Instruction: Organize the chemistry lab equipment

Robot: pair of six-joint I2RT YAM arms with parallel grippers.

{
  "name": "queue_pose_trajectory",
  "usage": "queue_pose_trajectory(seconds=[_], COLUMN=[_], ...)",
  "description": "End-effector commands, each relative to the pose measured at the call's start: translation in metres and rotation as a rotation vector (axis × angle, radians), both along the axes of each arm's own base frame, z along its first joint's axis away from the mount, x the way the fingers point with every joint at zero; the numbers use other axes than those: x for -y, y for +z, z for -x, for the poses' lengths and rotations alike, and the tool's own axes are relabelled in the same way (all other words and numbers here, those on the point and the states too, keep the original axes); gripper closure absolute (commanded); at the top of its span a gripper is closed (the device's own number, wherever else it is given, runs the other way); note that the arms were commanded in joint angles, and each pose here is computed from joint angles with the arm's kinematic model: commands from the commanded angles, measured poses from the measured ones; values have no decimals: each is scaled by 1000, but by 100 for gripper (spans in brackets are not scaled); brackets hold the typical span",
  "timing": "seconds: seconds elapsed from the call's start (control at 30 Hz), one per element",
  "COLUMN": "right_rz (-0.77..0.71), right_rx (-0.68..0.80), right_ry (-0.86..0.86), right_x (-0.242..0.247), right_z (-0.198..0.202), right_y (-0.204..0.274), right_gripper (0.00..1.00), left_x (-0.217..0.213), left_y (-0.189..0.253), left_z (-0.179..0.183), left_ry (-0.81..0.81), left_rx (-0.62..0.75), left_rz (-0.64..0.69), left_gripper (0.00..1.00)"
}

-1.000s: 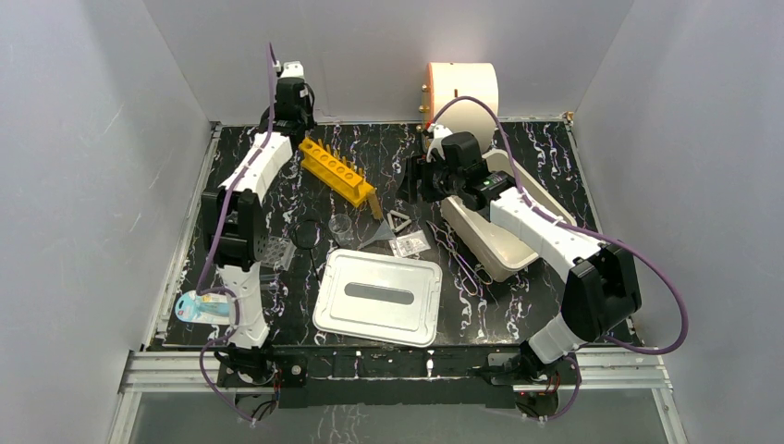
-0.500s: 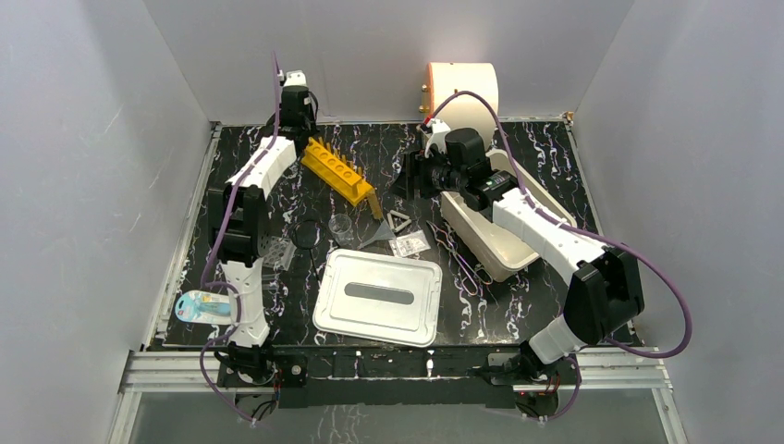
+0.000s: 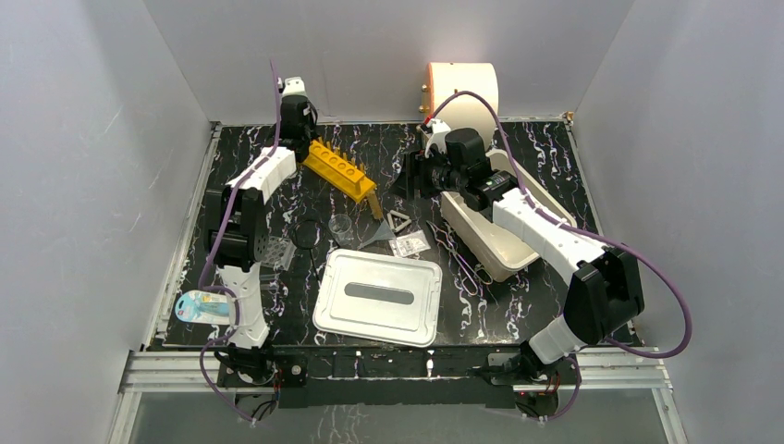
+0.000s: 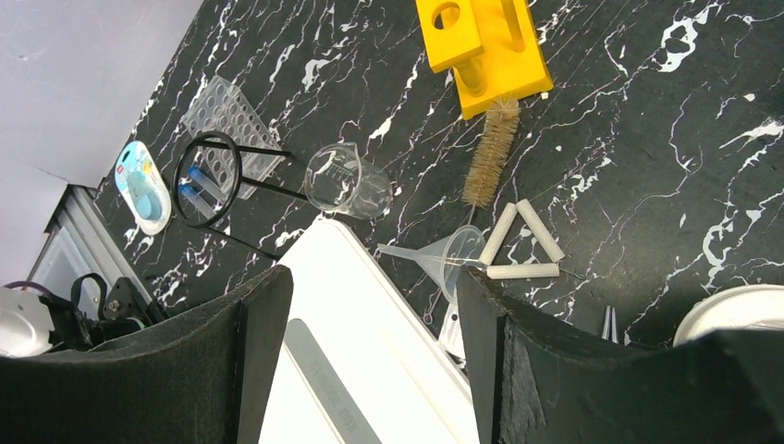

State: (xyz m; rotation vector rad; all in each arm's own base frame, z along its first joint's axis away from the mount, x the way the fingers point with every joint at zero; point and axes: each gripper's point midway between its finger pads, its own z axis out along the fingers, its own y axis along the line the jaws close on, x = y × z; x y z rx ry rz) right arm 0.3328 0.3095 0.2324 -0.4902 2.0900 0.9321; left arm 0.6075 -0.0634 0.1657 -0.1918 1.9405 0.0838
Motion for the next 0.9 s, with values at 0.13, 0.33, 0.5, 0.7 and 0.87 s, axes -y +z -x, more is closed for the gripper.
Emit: queue_pose_trajectory(seconds=[0.13, 0.33, 0.5, 0.7, 0.87], right_rz=[-25, -5, 10, 53, 88], right_rx=[38, 4, -8, -44, -59], right_ry=[-35, -81, -100, -80, -101], right_x=[4, 10, 14, 13, 16], right_z=[-4, -6, -7, -6, -12], right_y=[18, 14, 12, 4, -3], right_gripper=[26, 25, 23, 23, 24], left_x=[4, 6, 13, 16, 26], left_y=[72, 131, 148, 139, 114], left_z=[1, 10, 36, 105, 159], left_ry=[-23, -42, -114, -165, -187], left_rx=[84, 152, 133, 76, -77], left_rz=[26, 44, 45, 168, 300], left_gripper=[52, 21, 2, 2, 2])
